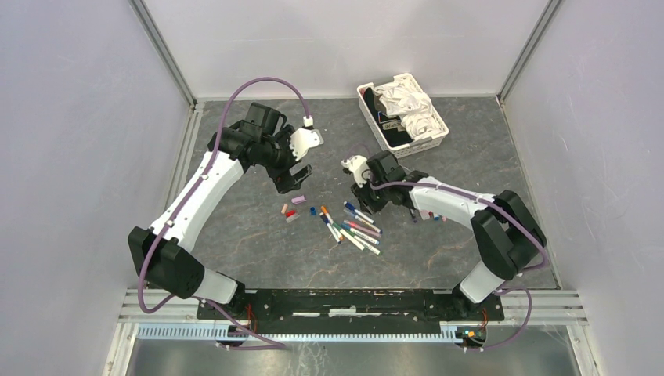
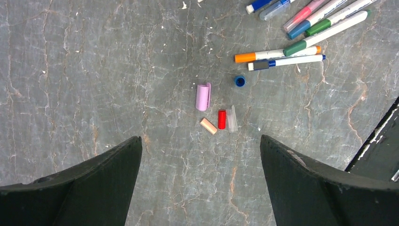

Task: Open the pen caps

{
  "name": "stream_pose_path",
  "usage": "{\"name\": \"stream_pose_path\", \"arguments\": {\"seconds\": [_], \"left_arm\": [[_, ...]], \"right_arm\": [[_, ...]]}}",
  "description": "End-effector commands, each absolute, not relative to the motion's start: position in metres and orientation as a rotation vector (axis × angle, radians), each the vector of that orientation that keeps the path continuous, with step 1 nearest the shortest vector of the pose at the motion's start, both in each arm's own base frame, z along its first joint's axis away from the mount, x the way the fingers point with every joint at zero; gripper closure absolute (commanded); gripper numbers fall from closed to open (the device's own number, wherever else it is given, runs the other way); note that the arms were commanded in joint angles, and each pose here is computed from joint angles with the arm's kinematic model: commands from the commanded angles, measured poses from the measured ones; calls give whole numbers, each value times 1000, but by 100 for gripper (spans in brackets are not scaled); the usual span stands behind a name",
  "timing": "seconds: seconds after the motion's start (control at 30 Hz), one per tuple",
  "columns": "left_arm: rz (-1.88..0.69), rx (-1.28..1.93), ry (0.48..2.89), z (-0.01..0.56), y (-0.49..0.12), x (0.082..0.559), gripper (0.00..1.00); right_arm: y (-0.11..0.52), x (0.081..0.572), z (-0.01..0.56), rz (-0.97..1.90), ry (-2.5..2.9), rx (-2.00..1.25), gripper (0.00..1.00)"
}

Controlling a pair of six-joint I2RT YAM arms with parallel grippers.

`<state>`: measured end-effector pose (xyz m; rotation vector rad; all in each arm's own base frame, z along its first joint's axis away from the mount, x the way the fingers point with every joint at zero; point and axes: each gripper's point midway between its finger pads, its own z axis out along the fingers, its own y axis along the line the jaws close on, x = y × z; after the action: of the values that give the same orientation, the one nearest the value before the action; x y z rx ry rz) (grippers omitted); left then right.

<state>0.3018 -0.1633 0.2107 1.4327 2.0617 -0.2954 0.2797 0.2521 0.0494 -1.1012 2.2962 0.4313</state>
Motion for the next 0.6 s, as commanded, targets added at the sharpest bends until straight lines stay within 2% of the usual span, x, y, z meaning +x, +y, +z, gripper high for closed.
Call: {"name": "stream_pose_path", "arguments": {"seconds": [0.0, 0.17, 0.57], "left_arm": [[-329, 1448, 2041, 215, -167, 300, 0], [-322, 1457, 2046, 214, -165, 299, 0], [-320, 1462, 2042, 216, -165, 299, 0]], "right_arm": [[259, 301, 62, 426, 2271, -1086, 65], [270, 300, 46, 491, 2304, -1086, 64], [255, 291, 13, 426, 2387, -1101, 62]]}}
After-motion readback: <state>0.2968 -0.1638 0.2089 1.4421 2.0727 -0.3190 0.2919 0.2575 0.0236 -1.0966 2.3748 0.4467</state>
